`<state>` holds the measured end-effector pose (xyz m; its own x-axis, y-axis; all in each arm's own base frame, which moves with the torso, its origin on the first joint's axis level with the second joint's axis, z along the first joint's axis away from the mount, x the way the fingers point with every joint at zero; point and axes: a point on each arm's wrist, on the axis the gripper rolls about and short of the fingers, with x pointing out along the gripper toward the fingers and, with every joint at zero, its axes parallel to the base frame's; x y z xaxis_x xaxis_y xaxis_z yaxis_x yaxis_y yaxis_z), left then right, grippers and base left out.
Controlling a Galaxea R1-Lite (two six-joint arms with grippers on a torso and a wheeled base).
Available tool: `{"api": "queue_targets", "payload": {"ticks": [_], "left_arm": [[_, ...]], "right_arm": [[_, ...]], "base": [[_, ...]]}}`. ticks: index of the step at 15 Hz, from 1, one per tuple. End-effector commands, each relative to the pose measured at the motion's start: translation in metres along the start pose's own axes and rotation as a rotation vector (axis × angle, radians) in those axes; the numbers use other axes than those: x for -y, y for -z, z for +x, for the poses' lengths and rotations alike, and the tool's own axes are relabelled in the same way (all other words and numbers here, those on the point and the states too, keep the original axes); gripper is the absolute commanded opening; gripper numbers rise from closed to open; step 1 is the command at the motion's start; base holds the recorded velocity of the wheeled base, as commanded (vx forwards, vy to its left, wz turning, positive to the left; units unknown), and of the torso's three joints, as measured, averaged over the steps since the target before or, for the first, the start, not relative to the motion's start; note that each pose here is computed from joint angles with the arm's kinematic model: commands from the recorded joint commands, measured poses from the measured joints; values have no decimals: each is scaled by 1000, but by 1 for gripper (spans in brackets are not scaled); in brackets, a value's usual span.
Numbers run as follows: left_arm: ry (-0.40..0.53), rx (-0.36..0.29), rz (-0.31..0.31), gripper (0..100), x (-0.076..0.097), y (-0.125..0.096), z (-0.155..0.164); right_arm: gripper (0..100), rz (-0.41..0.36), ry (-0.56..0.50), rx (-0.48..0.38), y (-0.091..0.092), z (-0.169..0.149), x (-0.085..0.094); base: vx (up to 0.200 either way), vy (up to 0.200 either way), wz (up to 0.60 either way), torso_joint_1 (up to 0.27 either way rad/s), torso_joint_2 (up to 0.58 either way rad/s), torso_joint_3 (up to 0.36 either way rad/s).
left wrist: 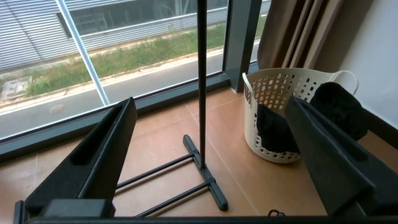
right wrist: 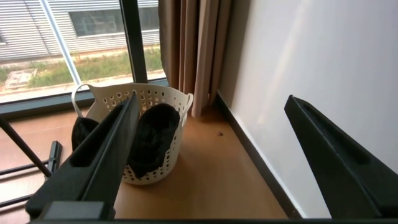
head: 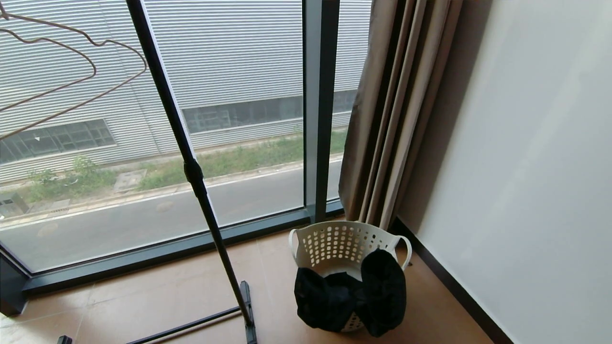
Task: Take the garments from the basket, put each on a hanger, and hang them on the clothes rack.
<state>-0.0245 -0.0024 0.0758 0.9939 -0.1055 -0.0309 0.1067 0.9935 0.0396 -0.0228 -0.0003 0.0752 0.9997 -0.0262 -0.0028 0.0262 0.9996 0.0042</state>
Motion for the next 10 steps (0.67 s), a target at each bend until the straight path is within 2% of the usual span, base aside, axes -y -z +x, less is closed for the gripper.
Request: {"api": "queue_targets", "payload": {"ticks": [1, 10], "left_arm": [[0, -1, 0, 100, 0, 0, 0], [0, -1, 0, 100, 0, 0, 0]], "right_arm": [[100, 0, 0, -2, 0, 0, 0], [100, 0, 0, -3, 0, 0, 0]], "base": [[0, 0, 0, 2, 2, -188], [0, 0, 0, 4, 2, -199]]}}
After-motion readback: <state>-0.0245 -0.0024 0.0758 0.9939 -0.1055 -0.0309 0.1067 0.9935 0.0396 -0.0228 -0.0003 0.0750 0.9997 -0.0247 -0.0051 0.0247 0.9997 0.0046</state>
